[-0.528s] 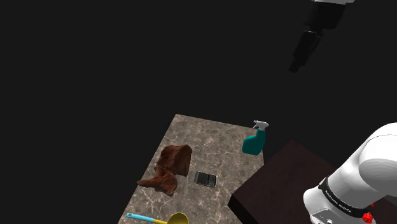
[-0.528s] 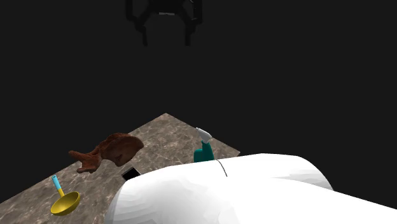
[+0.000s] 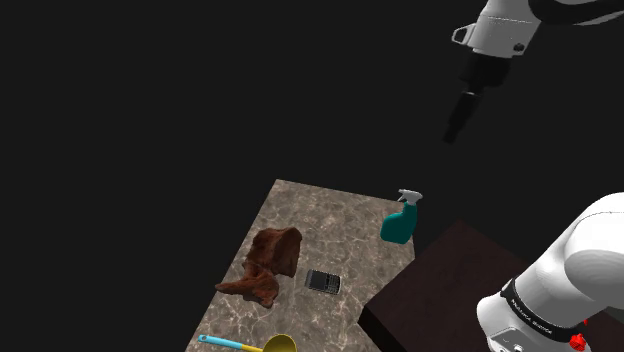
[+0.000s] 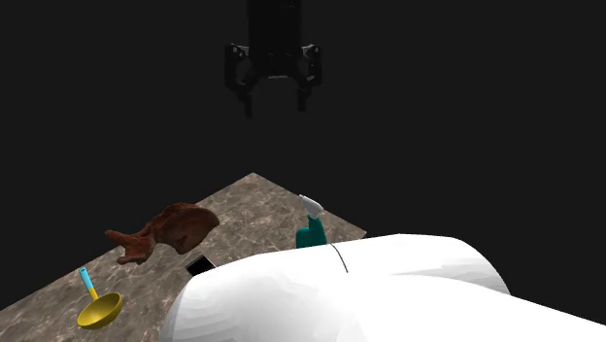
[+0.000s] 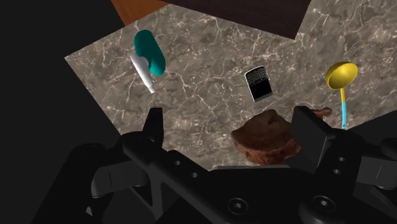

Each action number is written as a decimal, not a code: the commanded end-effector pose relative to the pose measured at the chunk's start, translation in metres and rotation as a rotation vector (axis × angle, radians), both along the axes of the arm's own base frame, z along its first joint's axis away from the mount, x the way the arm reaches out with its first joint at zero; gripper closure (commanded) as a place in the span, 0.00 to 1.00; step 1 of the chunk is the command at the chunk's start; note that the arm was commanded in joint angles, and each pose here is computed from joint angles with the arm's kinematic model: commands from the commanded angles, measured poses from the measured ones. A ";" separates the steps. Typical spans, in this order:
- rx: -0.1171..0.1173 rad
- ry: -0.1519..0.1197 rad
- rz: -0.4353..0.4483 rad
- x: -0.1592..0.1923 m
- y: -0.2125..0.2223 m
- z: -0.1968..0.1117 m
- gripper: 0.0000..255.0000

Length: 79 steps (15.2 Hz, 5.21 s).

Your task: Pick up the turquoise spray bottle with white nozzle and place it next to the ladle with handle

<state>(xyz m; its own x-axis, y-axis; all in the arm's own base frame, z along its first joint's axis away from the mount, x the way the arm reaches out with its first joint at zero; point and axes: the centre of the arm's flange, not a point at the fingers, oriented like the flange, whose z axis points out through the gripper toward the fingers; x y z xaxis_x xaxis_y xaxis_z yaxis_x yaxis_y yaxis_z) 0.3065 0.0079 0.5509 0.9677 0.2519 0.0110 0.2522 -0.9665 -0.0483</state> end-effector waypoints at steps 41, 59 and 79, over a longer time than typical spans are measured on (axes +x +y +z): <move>-0.049 -0.002 0.305 0.050 -0.082 -0.286 1.00; -0.049 -0.002 0.305 0.050 -0.082 -0.212 1.00; -0.049 -0.002 0.305 0.050 -0.082 -0.107 1.00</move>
<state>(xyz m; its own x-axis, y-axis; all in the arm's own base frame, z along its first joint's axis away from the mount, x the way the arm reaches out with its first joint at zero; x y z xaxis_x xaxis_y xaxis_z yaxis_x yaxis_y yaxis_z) 0.3573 -0.0730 0.4382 0.8475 0.5307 -0.0059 0.5307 -0.8476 -0.0023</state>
